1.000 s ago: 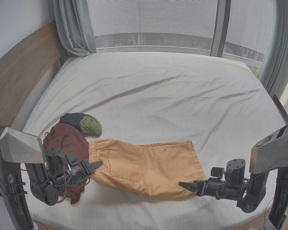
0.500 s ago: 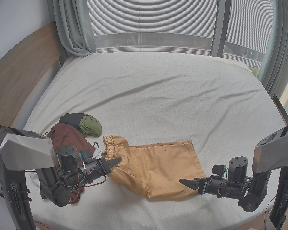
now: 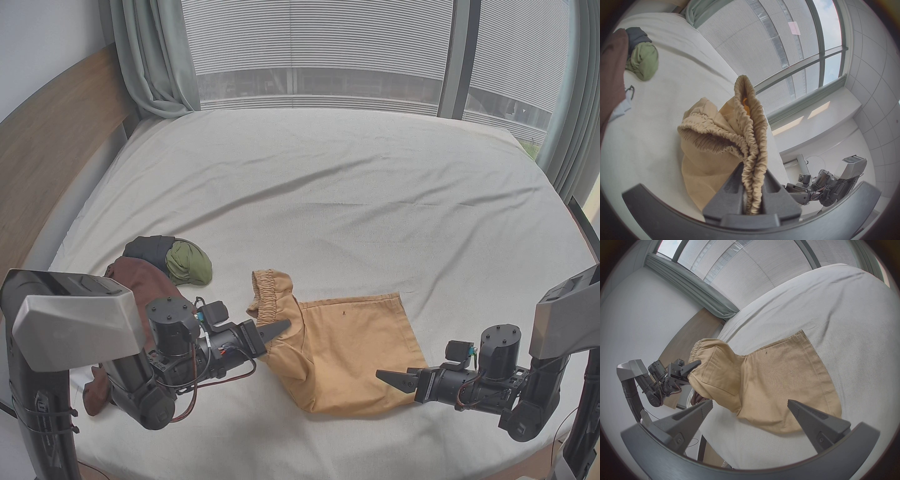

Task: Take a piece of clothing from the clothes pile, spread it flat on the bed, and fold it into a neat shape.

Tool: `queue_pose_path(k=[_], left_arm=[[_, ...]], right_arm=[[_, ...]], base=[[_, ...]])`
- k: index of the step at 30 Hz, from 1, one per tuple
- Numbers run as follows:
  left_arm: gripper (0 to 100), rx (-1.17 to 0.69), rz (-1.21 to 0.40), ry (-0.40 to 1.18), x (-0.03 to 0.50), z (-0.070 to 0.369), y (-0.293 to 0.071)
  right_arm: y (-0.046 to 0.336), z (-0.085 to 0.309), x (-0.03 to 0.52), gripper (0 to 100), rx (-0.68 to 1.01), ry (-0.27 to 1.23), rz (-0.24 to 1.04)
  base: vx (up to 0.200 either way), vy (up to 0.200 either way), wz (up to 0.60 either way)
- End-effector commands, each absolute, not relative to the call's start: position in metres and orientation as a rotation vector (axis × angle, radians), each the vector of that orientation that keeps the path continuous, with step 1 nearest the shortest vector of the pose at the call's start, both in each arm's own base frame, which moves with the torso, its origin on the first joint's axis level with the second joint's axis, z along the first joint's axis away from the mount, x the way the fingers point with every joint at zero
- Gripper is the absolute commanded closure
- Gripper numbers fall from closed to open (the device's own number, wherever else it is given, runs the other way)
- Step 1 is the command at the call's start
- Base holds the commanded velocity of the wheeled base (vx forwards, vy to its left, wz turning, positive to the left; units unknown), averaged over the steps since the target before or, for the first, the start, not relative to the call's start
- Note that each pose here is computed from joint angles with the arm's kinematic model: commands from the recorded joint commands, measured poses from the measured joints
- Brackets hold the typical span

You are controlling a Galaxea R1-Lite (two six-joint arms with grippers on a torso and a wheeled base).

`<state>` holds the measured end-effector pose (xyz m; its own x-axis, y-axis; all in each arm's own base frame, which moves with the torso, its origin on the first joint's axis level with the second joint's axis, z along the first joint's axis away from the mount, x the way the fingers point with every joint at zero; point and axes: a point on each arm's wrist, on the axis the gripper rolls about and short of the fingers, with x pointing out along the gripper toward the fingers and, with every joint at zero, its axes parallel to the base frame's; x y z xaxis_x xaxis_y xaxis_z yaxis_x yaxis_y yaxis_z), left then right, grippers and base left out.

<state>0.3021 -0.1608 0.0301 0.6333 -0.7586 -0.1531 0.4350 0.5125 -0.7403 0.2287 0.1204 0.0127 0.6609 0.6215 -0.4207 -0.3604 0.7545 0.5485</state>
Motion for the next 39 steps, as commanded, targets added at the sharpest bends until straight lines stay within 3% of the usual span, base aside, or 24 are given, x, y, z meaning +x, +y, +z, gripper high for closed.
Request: queue_pose_path(k=[1, 39], left_arm=[[100, -0.714, -0.786, 0.522, 0.304, 0.020, -0.179], [100, -0.679, -0.903, 0.608, 0.314, 0.013, -0.252]], right_arm=[[0.120, 0.017, 0.228, 0, 0.448, 0.618, 0.580], [0.110, 0.027, 0.239, 0, 0.468, 0.549, 0.549]], base=[[0.000, 0.000, 0.00], [0.000, 0.000, 0.00]])
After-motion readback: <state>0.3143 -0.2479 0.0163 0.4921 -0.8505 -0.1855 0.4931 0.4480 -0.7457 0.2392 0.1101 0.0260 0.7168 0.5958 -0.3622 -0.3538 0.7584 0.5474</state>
